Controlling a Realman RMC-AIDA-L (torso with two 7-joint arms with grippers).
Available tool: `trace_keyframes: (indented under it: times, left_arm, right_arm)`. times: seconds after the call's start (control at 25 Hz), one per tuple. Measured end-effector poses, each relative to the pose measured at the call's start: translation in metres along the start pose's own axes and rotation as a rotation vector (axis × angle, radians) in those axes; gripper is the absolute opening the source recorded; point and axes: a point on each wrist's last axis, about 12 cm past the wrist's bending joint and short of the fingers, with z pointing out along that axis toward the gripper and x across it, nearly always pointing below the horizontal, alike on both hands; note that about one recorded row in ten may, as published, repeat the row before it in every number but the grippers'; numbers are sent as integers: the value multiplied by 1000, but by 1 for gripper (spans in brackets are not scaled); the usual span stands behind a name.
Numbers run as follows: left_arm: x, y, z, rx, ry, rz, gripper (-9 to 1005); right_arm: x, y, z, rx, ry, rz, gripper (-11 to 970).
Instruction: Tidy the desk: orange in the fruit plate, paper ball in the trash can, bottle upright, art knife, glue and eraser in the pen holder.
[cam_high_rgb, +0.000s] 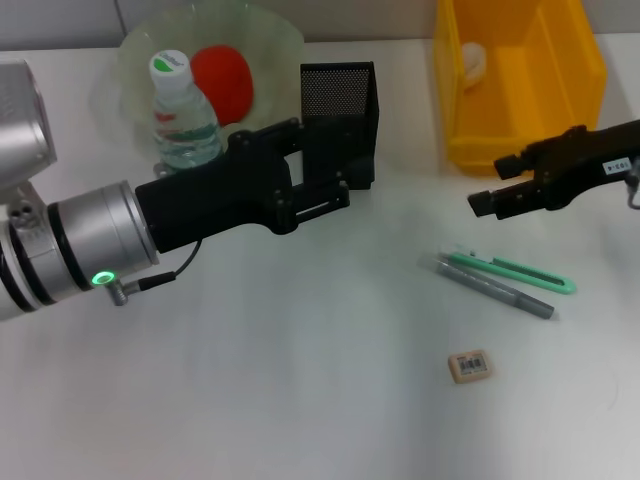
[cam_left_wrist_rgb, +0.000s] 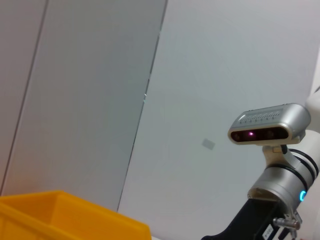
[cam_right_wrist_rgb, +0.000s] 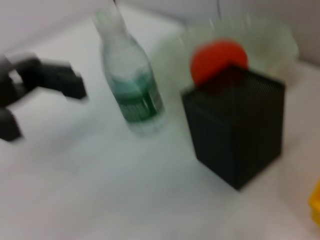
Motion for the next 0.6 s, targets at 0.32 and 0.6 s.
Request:
trace_keyframes:
  times: [0.32, 0.6]
  left_arm:
    - [7, 2, -7, -34, -32, -8, 651]
    - [5, 3, -8, -40, -38, -7, 651]
  right_arm:
    - [-8, 2, 15, 41, 189, -89, 737]
    - [-5, 6, 29, 71, 294, -144, 738]
